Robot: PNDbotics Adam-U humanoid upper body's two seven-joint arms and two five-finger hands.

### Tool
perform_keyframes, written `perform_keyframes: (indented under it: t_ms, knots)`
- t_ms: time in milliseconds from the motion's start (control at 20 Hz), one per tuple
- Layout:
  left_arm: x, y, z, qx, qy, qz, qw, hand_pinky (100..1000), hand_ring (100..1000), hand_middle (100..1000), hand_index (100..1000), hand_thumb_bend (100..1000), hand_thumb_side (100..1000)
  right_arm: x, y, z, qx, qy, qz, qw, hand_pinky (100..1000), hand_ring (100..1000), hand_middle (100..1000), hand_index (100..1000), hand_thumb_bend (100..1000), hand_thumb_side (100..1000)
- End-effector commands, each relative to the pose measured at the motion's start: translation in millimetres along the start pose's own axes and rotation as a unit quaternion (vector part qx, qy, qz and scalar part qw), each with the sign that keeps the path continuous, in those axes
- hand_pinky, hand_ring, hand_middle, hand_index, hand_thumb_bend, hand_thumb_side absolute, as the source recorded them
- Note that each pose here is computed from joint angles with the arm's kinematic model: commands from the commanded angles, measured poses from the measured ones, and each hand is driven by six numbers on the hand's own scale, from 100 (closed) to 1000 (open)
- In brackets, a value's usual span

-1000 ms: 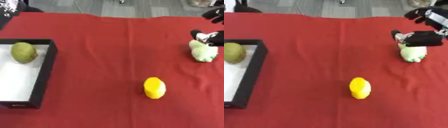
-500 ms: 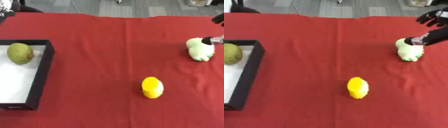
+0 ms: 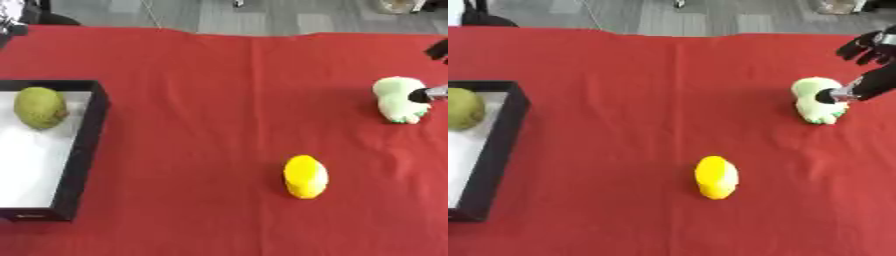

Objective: Pick up the objects with one hand, pass them to the other hand, and then place them into the box on the other side of the table.

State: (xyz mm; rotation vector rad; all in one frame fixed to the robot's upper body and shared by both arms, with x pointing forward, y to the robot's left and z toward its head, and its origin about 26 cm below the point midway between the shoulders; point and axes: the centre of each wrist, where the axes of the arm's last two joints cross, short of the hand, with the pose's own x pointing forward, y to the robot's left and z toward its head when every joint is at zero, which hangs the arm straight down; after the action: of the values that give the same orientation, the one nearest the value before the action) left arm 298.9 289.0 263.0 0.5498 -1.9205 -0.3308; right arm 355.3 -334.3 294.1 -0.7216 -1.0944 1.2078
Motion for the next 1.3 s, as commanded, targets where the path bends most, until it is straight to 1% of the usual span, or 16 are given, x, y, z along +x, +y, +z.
perform_keyframes:
  t_ms: [50, 500, 850, 1200, 1300]
  knots:
    - [8, 4.6, -1, 0.005, -0.008, -0.007, 1.0, 796, 728, 601, 716, 100, 702, -3, -10.0, 4, -0.008, 0.01, 0.007, 1.0, 983, 925, 888, 933, 526, 376]
    - [8, 2.3, -1, 0.005, -0.003, -0.005, 1.0, 796, 728, 601, 716, 100, 707, -8, -2.9, -11, -0.012, 0.021, 0.004, 1.0, 982, 921, 887, 935, 516, 393]
    - [8, 1.2, -1, 0.005, -0.003, -0.005, 1.0, 796, 728, 601, 716, 100, 707, -11, 3.7, -21, 0.001, 0.024, 0.001, 1.0, 982, 921, 889, 940, 506, 413]
    - [8, 0.6, -1, 0.006, -0.002, -0.005, 1.0, 796, 729, 600, 716, 100, 708, -14, 8.2, -27, 0.019, 0.026, 0.0, 0.999, 983, 923, 890, 947, 492, 440]
    - [9, 0.3, -1, 0.006, -0.002, -0.005, 1.0, 796, 729, 600, 715, 100, 708, -15, 10.3, -29, 0.025, 0.027, 0.001, 0.999, 984, 924, 891, 948, 504, 440]
